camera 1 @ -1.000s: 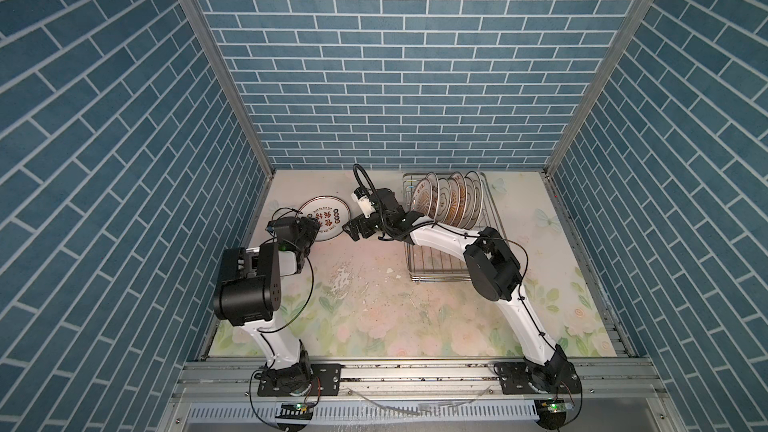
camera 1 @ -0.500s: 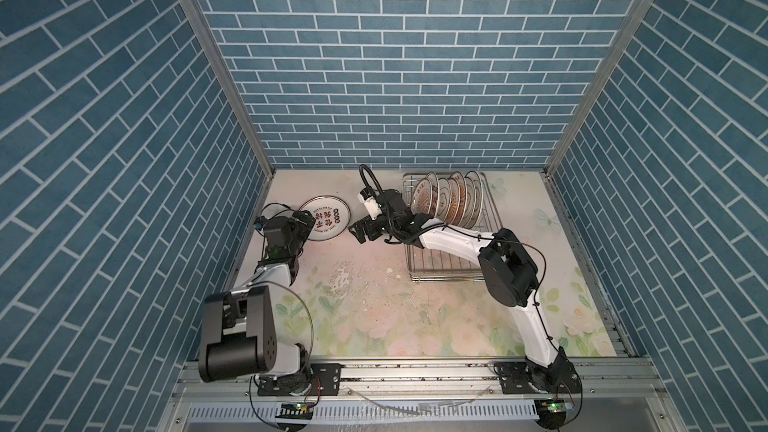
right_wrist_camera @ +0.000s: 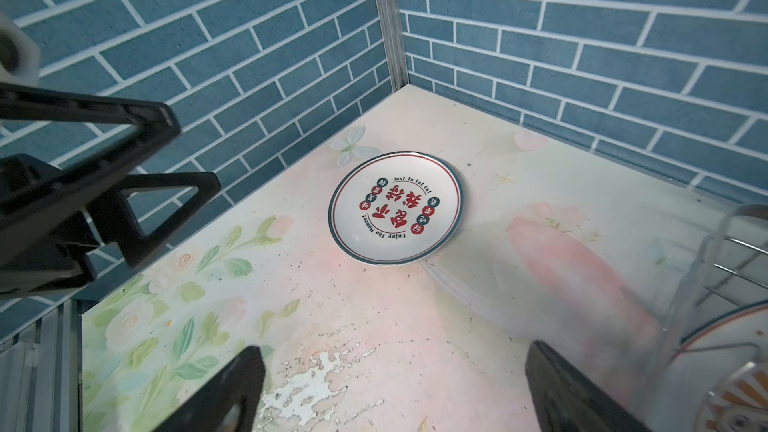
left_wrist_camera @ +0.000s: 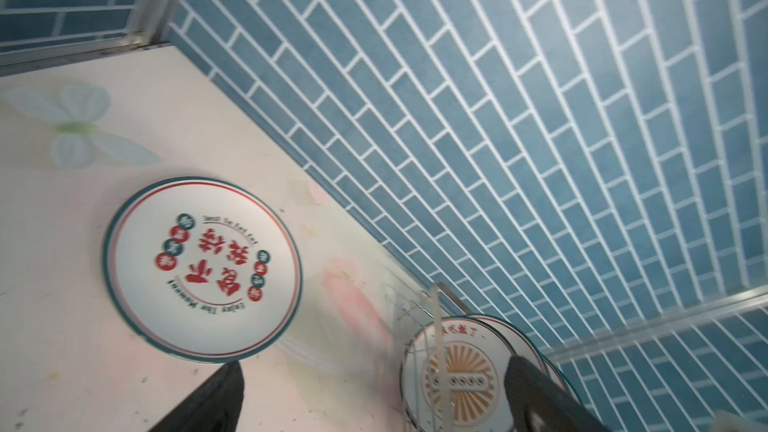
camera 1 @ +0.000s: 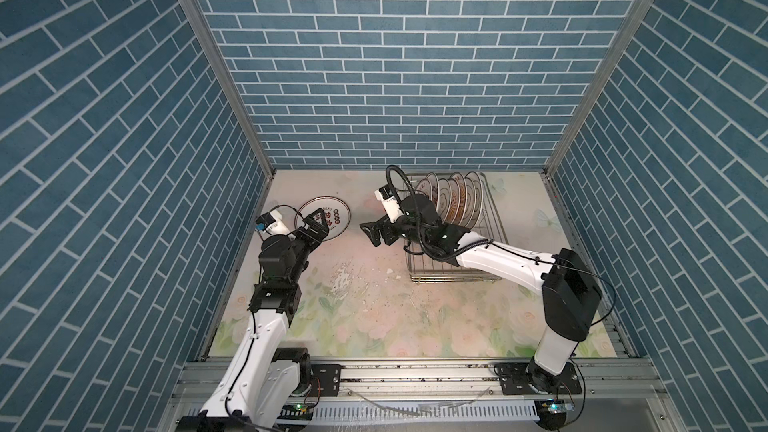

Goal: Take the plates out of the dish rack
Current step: 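Withdraw the left gripper while the right gripper reaches into the rack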

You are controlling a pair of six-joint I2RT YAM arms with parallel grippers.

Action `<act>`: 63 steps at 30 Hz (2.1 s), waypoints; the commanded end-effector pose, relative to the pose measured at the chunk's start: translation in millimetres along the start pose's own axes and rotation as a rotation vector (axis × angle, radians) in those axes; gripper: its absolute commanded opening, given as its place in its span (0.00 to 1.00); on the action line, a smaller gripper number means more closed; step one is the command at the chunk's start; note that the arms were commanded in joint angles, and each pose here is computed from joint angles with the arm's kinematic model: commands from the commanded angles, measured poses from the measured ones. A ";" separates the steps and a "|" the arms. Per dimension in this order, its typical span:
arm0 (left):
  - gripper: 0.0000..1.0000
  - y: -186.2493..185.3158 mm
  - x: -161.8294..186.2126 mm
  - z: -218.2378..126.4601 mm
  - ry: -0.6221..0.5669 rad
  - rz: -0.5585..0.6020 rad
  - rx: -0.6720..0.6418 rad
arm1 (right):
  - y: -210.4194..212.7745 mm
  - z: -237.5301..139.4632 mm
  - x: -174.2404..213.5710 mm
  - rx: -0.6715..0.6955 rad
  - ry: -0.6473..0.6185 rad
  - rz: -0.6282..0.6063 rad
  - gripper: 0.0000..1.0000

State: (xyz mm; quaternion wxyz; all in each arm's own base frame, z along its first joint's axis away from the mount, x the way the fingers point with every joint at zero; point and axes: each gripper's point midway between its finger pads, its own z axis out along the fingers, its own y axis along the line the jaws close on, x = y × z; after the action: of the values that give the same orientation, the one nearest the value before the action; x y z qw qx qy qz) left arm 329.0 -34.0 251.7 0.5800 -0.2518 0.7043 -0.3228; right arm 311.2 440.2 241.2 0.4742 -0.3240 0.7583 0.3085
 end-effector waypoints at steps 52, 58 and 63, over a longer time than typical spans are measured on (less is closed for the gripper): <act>1.00 -125.1 128.1 -19.9 0.312 0.310 0.514 | -157.4 -144.5 -6.6 0.574 -0.142 0.162 0.99; 1.00 -121.2 135.8 -0.2 0.313 0.286 0.475 | -167.4 -127.6 -12.9 0.640 -0.104 0.140 0.72; 1.00 -125.7 146.6 9.4 0.348 0.296 0.496 | -169.5 -105.5 -13.8 0.643 -0.050 0.126 0.57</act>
State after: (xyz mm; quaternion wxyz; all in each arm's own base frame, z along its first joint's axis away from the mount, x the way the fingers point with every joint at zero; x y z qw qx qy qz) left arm 303.1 -218.2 226.2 0.5171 0.0486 0.7446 -0.4193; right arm 387.8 258.2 261.1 0.5526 -0.1082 0.8189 0.1112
